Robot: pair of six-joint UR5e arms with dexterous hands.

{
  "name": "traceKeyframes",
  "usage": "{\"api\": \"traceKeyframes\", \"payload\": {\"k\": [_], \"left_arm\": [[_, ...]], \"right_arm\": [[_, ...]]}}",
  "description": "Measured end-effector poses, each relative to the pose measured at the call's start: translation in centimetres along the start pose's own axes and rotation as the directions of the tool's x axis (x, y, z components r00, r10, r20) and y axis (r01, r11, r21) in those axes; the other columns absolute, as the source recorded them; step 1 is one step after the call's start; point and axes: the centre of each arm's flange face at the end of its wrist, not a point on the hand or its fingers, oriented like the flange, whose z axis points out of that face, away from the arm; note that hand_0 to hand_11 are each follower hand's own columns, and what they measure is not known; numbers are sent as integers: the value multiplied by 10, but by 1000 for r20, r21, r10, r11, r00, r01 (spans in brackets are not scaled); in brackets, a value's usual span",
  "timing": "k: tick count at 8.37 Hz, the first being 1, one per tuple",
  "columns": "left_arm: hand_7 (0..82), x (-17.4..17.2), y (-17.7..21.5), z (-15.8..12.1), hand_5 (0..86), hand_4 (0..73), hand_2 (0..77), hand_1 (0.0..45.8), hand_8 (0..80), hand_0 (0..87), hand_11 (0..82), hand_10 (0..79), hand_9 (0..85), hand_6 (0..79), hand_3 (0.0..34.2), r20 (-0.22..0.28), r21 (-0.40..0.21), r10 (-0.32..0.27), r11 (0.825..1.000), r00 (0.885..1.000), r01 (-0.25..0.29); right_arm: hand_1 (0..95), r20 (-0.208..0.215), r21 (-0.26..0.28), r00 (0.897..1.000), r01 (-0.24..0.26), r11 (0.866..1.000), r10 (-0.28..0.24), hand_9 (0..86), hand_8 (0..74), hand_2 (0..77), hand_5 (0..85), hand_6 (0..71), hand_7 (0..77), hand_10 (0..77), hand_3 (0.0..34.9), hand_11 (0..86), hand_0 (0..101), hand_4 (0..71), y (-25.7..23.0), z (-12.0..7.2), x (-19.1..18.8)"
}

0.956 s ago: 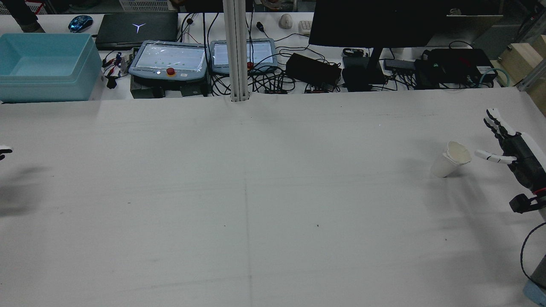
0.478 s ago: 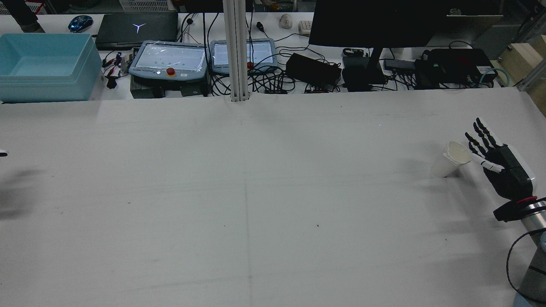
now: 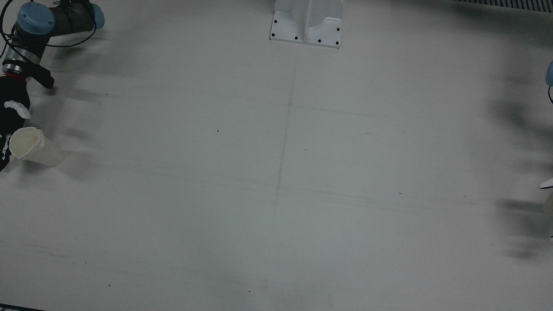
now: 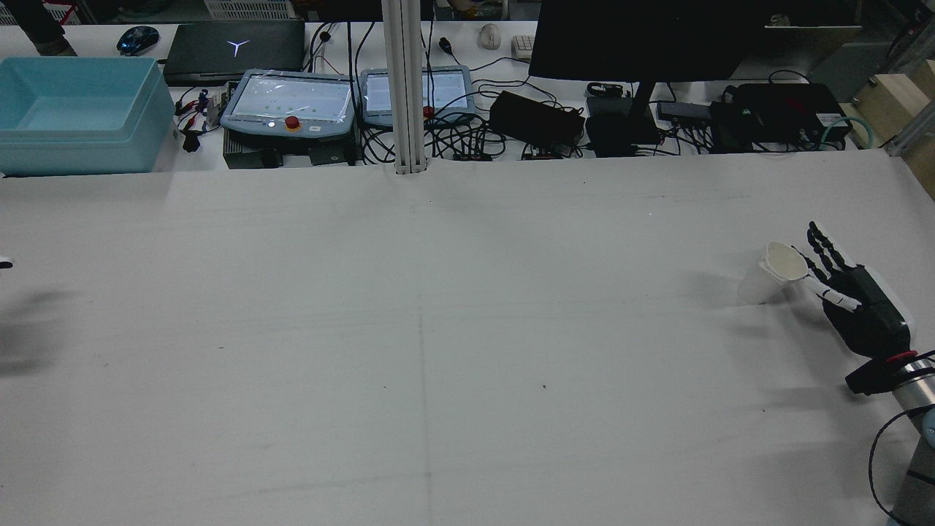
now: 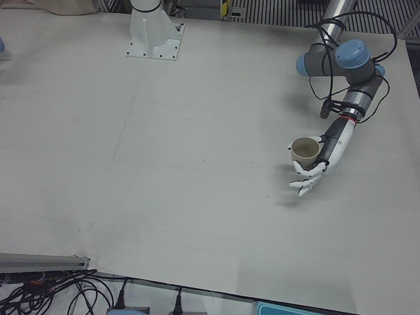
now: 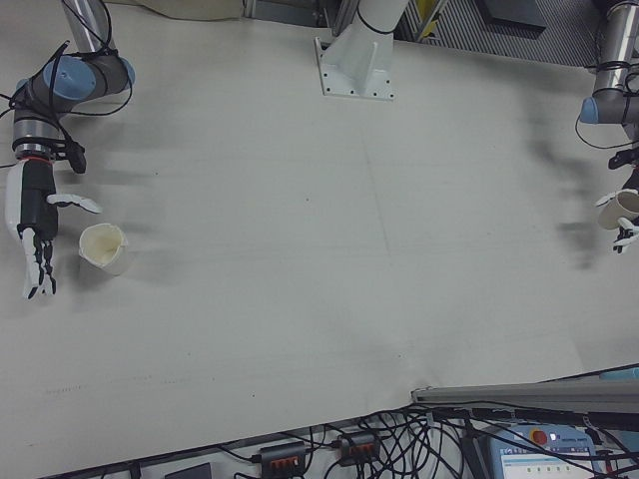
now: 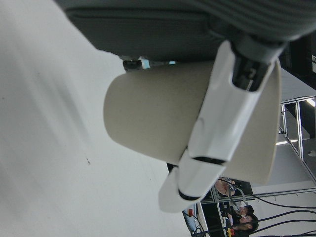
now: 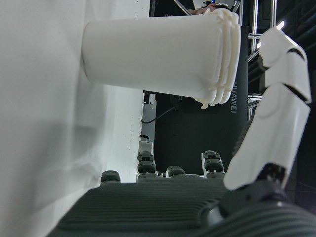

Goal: Pour water
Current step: 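Move the right hand in toward the other beige cup, then close the right hand around the beige cup and lift it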

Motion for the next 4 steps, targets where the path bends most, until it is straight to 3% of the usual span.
{"api": "traceKeyframes", "payload": {"k": [2, 3, 4], "left_arm": [[256, -1, -4, -4, 535, 322, 191, 349, 131, 798, 114, 49, 71, 180, 0, 2, 9, 0, 1000, 1000, 0], [256, -2, -6, -5, 535, 322, 191, 355, 131, 798, 114, 54, 71, 180, 0, 3, 13, 0, 1000, 1000, 0], [256, -2, -7, -6, 535, 322, 180, 355, 131, 798, 114, 49, 71, 180, 0, 3, 15, 1, 1000, 1000, -1]], "right_arm": [[185, -8, 0, 1000, 14, 1000, -14, 65, 76, 207, 60, 33, 11, 0, 131, 5, 469, 0, 2, 2, 6], [175, -9, 0, 1000, 23, 1000, -23, 60, 60, 229, 60, 49, 76, 0, 126, 0, 475, 0, 3, 2, 7], [175, -7, -2, 1000, 27, 1000, -27, 60, 60, 229, 60, 49, 76, 0, 126, 0, 475, 0, 5, 4, 9]]}}
